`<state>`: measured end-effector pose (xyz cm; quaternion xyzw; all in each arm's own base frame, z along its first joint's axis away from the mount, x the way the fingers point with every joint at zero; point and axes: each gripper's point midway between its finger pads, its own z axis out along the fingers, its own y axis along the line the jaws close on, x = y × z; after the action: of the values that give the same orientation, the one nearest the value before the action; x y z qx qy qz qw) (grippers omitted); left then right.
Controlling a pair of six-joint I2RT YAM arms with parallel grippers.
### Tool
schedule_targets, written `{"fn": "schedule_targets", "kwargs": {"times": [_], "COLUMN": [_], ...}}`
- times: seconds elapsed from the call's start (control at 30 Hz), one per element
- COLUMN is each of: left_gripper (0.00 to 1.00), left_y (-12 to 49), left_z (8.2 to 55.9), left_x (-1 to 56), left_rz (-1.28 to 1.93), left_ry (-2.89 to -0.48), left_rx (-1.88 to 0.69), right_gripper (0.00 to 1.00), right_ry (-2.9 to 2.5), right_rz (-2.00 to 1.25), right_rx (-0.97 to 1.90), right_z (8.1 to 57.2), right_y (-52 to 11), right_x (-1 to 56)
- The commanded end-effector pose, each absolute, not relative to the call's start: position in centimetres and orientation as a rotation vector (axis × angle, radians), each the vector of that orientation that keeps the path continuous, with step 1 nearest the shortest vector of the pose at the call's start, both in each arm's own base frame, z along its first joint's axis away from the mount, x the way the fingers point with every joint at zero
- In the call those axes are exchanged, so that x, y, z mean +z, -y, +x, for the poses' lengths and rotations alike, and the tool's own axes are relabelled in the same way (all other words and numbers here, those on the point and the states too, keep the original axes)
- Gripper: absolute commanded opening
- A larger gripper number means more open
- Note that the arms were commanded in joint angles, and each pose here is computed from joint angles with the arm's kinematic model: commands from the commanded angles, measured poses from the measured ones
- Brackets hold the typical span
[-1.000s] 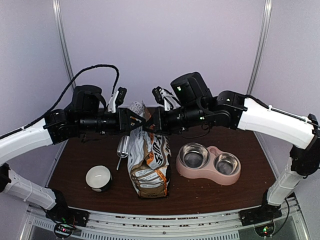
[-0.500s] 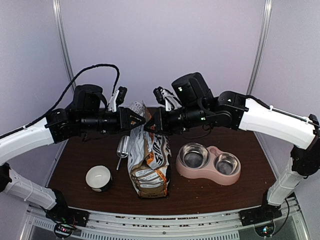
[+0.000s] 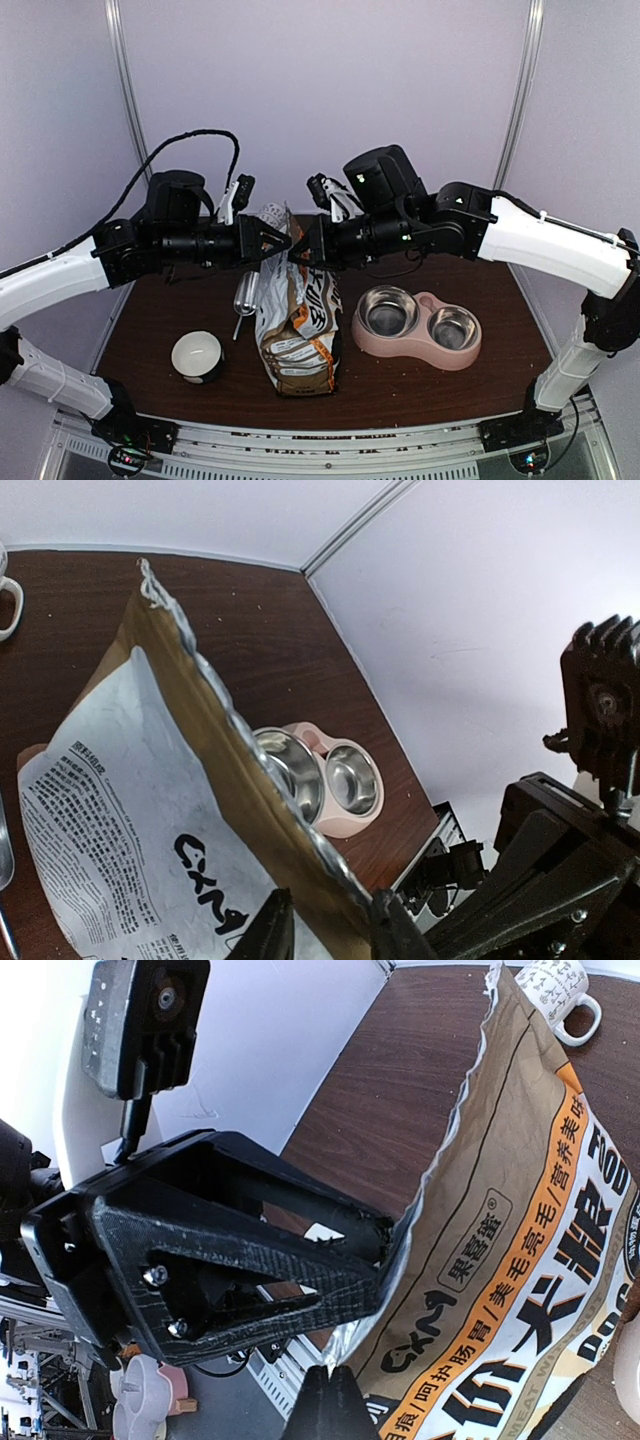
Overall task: Serve the pet food
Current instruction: Open the seal of the pet food bag.
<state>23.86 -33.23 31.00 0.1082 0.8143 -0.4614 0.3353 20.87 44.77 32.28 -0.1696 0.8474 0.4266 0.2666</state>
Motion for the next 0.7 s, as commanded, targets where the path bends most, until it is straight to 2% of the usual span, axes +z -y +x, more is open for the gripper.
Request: {"fn": "schedule_targets", "kwargs": {"times": [0.0, 0.17, 0.4, 0.67], "left_gripper": [0.29, 0.25, 0.0, 0.0], "left_y": [34.0, 34.6, 35.2, 34.0], "left_z": [23.3, 23.0, 22.6, 23.0], "left_x": [30.8, 31.2, 31.4, 31.4], "left_rz": [0.327, 0.367, 0.398, 0.354], "left_ry": [-2.123, -2.109, -2.094, -2.089], "left_rx": [-1.269, -1.303, -1.348, -1.293], "right_gripper": [0.0, 0.0, 0.0, 0.0], "right_ry": [-2.258, -2.256, -2.256, -2.309], "right_rz": [-0.488, -0.498, -0.518, -0.466], "right_rx": [1.149, 1.145, 1.139, 0.973], "right_z": [20.3, 20.3, 20.3, 21.6], "right_y": [-44.3, -44.4, -44.6, -43.3], "right_x": [33.1, 33.0, 32.7, 31.3]}}
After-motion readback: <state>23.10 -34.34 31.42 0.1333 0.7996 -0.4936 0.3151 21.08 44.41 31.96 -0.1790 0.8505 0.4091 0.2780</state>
